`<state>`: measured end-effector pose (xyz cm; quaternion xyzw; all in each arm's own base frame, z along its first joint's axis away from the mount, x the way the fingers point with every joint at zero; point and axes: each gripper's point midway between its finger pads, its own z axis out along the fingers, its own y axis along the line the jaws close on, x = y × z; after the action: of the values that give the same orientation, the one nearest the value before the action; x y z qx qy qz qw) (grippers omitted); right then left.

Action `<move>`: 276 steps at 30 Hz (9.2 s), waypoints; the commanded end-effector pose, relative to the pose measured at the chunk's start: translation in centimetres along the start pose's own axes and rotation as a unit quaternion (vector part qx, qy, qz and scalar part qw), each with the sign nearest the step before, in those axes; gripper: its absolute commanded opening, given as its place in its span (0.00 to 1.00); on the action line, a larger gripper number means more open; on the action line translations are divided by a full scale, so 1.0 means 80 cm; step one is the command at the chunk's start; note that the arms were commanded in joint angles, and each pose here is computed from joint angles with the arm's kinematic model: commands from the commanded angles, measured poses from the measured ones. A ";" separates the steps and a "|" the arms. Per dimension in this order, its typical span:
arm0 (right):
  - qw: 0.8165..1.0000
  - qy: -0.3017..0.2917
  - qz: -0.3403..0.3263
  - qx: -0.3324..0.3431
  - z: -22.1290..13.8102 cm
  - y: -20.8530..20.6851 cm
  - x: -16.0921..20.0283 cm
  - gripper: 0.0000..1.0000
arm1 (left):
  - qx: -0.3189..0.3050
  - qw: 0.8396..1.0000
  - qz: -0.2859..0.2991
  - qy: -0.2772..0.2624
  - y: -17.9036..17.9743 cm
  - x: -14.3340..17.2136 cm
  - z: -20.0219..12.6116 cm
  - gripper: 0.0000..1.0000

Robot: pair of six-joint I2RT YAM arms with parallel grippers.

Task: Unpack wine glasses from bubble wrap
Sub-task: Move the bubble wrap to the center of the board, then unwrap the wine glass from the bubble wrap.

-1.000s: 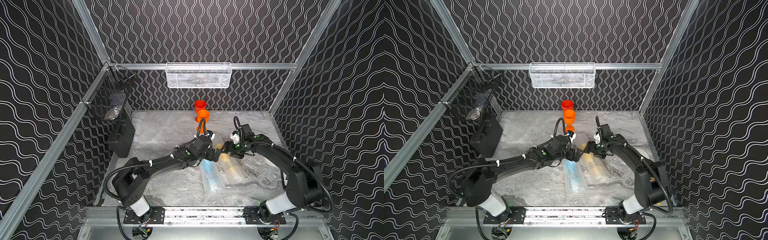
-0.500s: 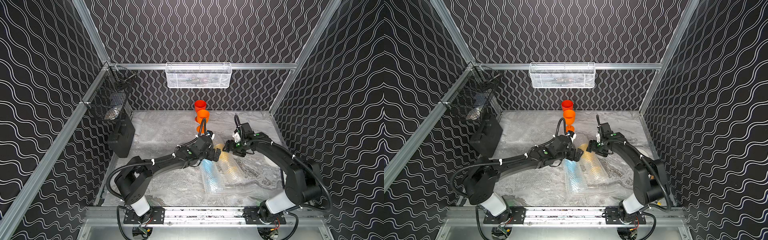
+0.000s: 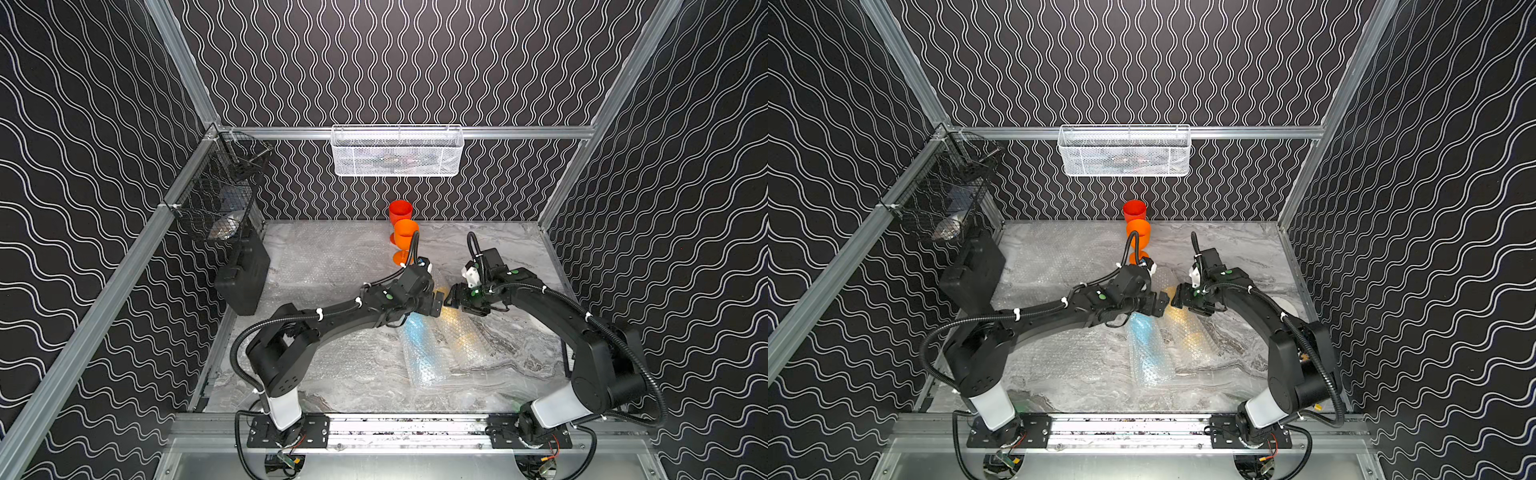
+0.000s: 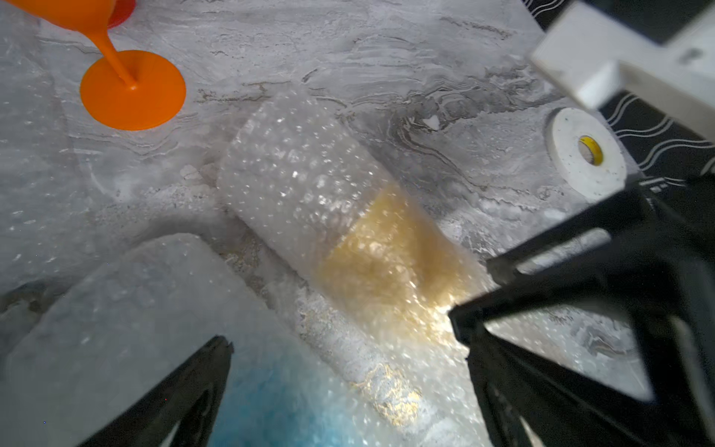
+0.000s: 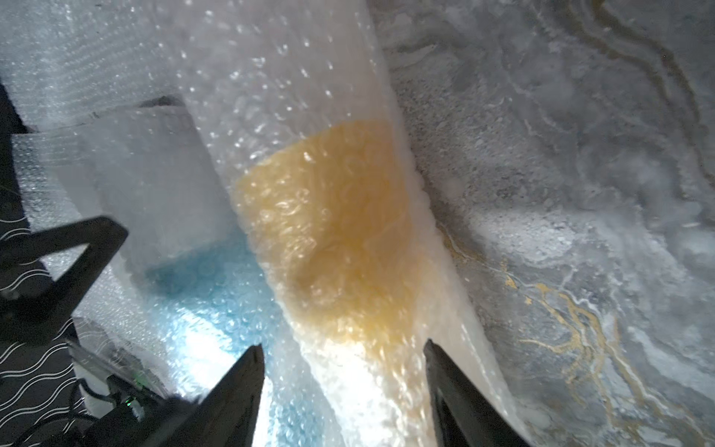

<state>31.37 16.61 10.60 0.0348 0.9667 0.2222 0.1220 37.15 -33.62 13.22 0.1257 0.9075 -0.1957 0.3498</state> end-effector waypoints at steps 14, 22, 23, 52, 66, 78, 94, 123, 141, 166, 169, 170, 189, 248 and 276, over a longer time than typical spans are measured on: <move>0.999 -0.008 0.014 -0.045 -0.024 0.015 -0.002 0.65 | 0.001 0.998 -0.022 0.056 0.003 0.012 0.039 0.93; 0.996 -0.038 0.084 -0.019 -0.031 -0.051 -0.032 0.60 | 0.000 0.998 -0.022 0.064 0.013 0.017 0.040 0.80; 0.996 -0.028 0.085 -0.012 -0.025 -0.056 -0.028 0.60 | 0.001 0.998 -0.022 0.062 0.014 0.016 0.039 0.80; 0.995 0.038 0.050 -0.077 0.008 -0.008 0.015 0.42 | 0.024 0.995 -0.049 0.085 -0.016 0.011 0.060 0.86; 0.996 0.018 0.043 -0.071 -0.006 -0.005 0.008 0.41 | 0.015 0.996 -0.044 0.082 -0.012 0.014 0.059 0.42; 0.994 0.009 0.098 -0.048 -0.002 -0.055 0.002 0.41 | 0.004 0.995 -0.054 0.083 0.009 0.018 0.055 0.37; 0.995 0.043 0.090 -0.011 0.028 -0.072 0.020 0.40 | 0.010 0.996 -0.054 0.077 0.006 0.014 0.051 0.37; 0.998 -0.009 0.029 0.056 0.024 -0.061 -0.010 0.09 | 0.052 0.995 -0.052 0.063 -0.020 -0.008 0.044 0.42; 0.999 -0.006 0.040 0.001 0.016 -0.043 0.005 0.05 | 0.077 0.989 -0.060 0.114 -0.067 0.022 0.029 0.61; 0.990 0.000 0.088 -0.107 -0.001 -0.028 -0.024 0.08 | -0.007 0.991 -0.001 0.132 -0.053 0.007 0.065 0.22; 0.992 0.003 0.090 -0.091 0.005 -0.037 -0.019 0.10 | 0.002 0.993 0.010 0.121 -0.055 0.004 0.065 0.20; 0.992 0.002 0.091 -0.084 0.006 -0.041 -0.017 0.11 | 0.005 0.993 0.013 0.117 -0.055 0.004 0.065 0.20; 0.998 -0.016 0.051 -0.038 -0.007 -0.023 -0.034 0.24 | 0.078 0.995 -0.008 0.069 -0.050 0.002 0.055 0.08; 0.989 -0.028 -0.065 0.131 0.015 -0.026 -0.062 0.04 | 0.101 0.992 -0.016 0.076 -0.054 0.000 0.062 0.12; 0.995 -0.031 -0.048 0.082 0.015 -0.014 -0.060 0.04 | 0.105 0.990 -0.040 0.090 -0.049 0.015 0.083 0.40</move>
<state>36.12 15.22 9.66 0.0006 0.9808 0.1218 0.1526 38.42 -39.47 8.66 0.1465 0.9188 -0.2781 0.2389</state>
